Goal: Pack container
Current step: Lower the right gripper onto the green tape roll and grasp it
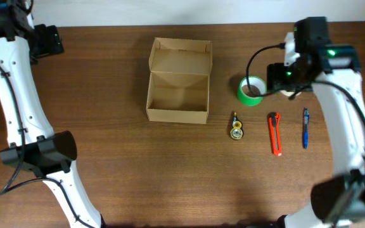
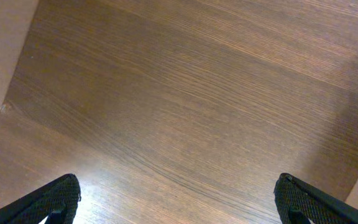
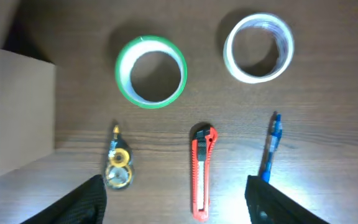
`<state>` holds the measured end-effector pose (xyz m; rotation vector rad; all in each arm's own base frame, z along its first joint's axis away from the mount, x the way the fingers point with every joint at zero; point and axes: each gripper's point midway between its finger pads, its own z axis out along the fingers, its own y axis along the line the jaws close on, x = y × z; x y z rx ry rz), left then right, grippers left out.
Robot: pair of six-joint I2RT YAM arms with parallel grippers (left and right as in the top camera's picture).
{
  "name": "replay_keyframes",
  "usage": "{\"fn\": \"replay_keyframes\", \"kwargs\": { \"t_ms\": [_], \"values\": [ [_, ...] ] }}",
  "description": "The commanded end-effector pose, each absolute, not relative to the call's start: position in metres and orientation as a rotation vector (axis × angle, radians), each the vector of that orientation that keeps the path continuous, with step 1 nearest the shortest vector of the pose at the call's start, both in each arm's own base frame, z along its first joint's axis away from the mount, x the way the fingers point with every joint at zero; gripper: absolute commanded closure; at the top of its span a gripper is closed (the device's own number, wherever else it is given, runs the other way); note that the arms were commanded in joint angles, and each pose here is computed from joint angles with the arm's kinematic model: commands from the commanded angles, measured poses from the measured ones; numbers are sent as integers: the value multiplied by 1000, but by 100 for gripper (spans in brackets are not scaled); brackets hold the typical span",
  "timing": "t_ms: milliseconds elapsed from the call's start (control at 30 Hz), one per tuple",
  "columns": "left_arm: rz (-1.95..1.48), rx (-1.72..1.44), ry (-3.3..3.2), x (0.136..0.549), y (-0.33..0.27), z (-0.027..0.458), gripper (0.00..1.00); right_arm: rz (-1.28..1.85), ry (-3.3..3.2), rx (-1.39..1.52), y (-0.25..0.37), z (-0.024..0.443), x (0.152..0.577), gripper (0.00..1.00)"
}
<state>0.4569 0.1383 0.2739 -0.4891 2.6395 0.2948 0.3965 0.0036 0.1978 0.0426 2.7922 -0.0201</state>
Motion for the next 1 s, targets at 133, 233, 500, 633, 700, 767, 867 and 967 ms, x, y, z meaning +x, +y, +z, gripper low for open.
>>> {"fn": "replay_keyframes", "kwargs": {
  "t_ms": [133, 233, 500, 633, 700, 767, 867, 967],
  "values": [
    [281, -474, 2628, 453, 140, 281, 0, -27, 2871, 62, 6, 153, 415, 34],
    [281, -474, 2628, 453, 140, 281, 0, -28, 2885, 64, 6, 139, 423, 34],
    [281, -474, 2629, 453, 140, 281, 0, -15, 2897, 121, 7, 113, 438, 29],
    [281, -474, 2629, 453, 140, 281, 0, -24, 2921, 130, 7, 101, 438, 33],
    [281, -474, 2628, 453, 140, 281, 0, -24, 2929, 131, 6, 98, 438, 39],
    [281, -474, 2628, 453, 140, 281, 0, -25, 2939, 132, 6, 94, 438, 44],
    [281, -474, 2629, 453, 140, 281, 0, -28, 2957, 140, 6, 84, 439, 43],
    [281, -474, 2629, 453, 140, 281, 0, -38, 2966, 148, 5, 73, 442, 43]
  ]
}}
